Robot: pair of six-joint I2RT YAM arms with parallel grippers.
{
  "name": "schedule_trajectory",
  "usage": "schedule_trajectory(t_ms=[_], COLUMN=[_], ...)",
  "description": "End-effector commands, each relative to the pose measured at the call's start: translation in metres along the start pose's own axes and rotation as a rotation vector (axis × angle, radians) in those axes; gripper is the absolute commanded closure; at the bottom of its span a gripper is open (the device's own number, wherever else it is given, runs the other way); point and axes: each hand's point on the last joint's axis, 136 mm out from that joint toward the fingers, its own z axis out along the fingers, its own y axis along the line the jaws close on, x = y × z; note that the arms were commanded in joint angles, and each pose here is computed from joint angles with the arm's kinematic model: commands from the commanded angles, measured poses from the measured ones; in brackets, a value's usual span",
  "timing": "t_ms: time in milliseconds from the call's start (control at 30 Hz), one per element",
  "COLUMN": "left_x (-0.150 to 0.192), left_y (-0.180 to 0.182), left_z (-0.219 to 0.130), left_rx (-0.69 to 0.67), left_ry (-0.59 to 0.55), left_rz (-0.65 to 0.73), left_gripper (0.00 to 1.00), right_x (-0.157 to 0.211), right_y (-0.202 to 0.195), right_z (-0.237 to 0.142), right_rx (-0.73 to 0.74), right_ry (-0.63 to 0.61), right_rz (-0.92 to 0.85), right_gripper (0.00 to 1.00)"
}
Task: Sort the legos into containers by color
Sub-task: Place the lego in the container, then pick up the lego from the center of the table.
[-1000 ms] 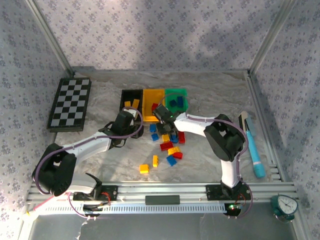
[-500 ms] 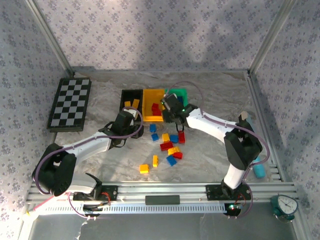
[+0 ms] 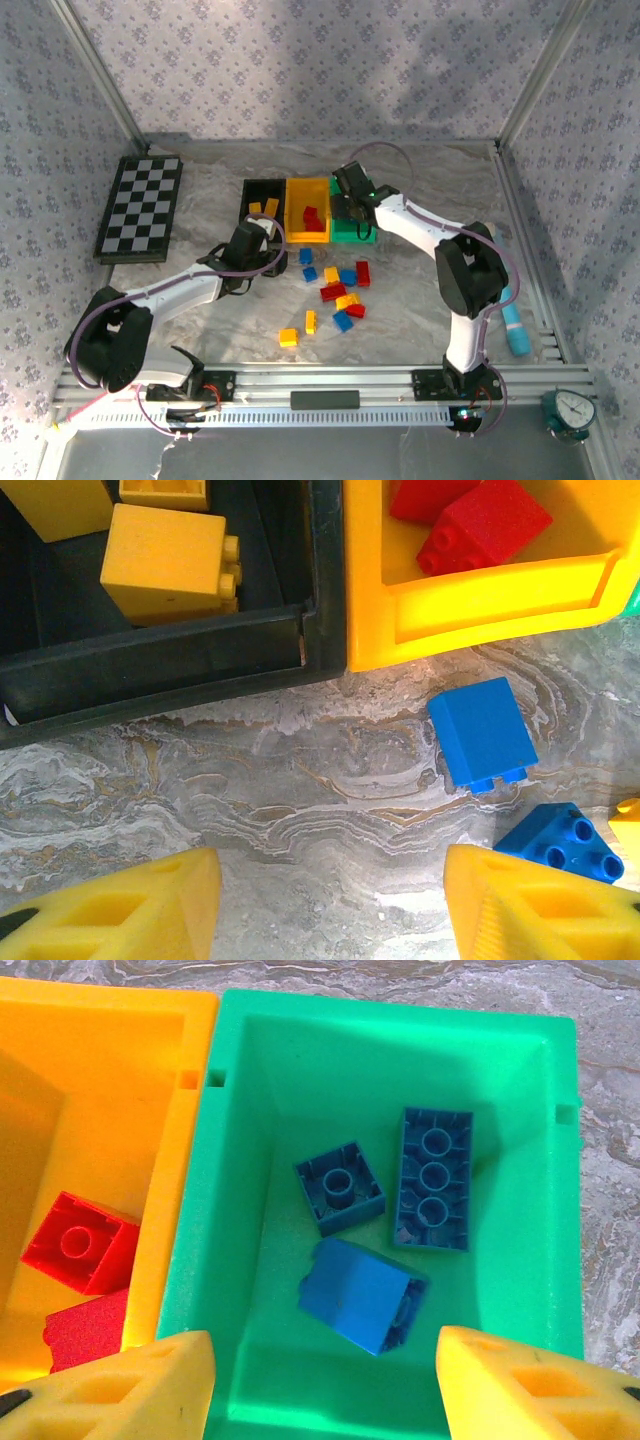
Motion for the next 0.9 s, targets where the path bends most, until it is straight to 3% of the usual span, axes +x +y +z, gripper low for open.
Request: schedule_trajectory(t_ms=[0,500,867], left_x=[-0.009,-0.007,0.002], left_y=[-0.005,-0.023,-0.053], left_z=[0.0,0.003,0.011], left_rx=[0.017,0.106,0.154], left_ry=[-0.005,0.008,0.048], left_rz=[-0.006,-0.025,0.038], left_gripper=[0.4,0.4,0.4], right_x=[-0.001,0.057,0.08], right_y=[0.001,-0.041,-0.076], right_z=[-0.011,-0.039,-0.049], right_rx=[-0.007,0.047,0.037], right_ry=[-0.007,0.017,0.025], right_rz=[-0.01,-0.08,-0.064], right_gripper=[0.38,0.38,0.37])
